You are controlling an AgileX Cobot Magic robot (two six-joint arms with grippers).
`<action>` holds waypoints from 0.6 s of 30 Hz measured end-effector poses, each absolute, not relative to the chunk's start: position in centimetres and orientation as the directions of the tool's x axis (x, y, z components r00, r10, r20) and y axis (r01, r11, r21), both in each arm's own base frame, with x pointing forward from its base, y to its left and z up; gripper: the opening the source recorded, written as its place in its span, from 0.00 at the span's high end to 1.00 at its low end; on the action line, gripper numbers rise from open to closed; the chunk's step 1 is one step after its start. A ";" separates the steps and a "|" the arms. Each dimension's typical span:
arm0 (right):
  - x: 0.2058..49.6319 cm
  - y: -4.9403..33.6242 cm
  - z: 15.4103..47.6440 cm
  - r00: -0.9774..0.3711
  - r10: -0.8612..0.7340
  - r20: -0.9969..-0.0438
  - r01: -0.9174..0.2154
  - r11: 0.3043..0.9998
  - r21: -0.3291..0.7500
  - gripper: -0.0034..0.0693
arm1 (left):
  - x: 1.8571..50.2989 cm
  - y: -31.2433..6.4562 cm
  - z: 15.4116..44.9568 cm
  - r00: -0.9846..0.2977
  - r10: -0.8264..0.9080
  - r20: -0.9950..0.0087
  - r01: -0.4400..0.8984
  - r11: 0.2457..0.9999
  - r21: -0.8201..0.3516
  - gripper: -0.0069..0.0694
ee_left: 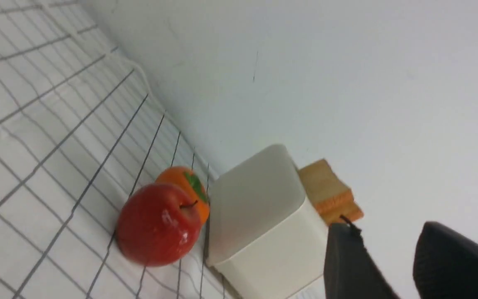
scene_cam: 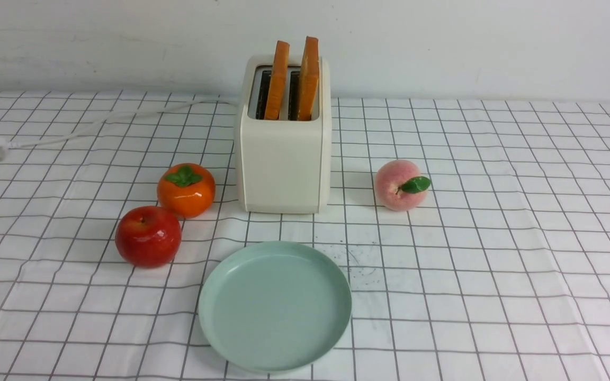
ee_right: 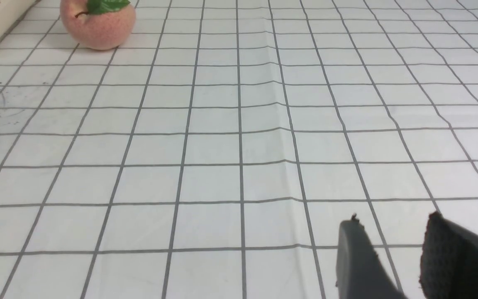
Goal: Take toasted bread from bread machine on white checkered table place on plate.
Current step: 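Reach for a toast slice standing in the toaster with the left gripper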
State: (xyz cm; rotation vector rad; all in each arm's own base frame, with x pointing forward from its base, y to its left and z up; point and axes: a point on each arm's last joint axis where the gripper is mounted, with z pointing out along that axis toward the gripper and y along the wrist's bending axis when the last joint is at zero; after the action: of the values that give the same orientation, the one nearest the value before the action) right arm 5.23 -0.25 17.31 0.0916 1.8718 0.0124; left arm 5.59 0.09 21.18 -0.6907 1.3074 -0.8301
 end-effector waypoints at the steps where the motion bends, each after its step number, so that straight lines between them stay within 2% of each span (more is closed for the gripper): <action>1: 5.2 -0.2 17.3 -0.296 0.070 -0.953 0.057 0.997 0.055 0.62 | 5.5 0.0 21.8 0.057 -0.845 -0.532 0.145 0.534 -0.833 0.62; 4: 5.2 -0.2 17.3 -0.296 0.070 -0.953 0.057 0.997 0.055 0.62 | 5.2 -0.5 24.0 0.008 -0.837 -0.547 0.172 0.540 -0.824 0.68; 8: 5.2 -0.2 17.3 -0.296 0.070 -0.953 0.057 0.997 0.055 0.62 | 6.4 -2.1 28.7 -0.243 -0.697 -0.674 0.114 0.670 -0.734 0.87; 10: 5.2 -0.2 17.3 -0.296 0.070 -0.953 0.057 0.997 0.055 0.62 | 7.9 -2.8 30.2 -0.391 -0.608 -0.691 0.062 0.732 -0.679 0.93; 11: 5.2 -0.2 17.3 -0.296 0.070 -0.953 0.057 0.997 0.055 0.62 | 9.5 -3.1 31.1 -0.491 -0.540 -0.683 0.024 0.776 -0.631 0.93; 14: 5.2 -0.2 17.3 -0.296 0.070 -0.953 0.057 0.997 0.055 0.62 | 12.9 -3.6 32.3 -0.669 -0.405 -0.624 -0.024 0.850 -0.526 0.93; 16: 5.2 -0.2 17.3 -0.296 0.070 -0.953 0.057 0.997 0.055 0.62 | 16.3 -3.9 32.6 -0.774 -0.321 -0.546 -0.038 0.884 -0.466 0.93; 18: 5.2 -0.2 17.3 -0.296 0.070 -0.953 0.057 0.997 0.055 0.62 | 19.3 -4.4 33.3 -0.816 -0.274 -0.509 -0.020 0.893 -0.449 0.93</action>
State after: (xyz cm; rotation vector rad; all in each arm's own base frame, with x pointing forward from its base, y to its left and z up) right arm 5.23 -0.25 17.31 0.0916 1.8718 0.0124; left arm 19.32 -4.40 33.33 -0.2109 2.4718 -0.5780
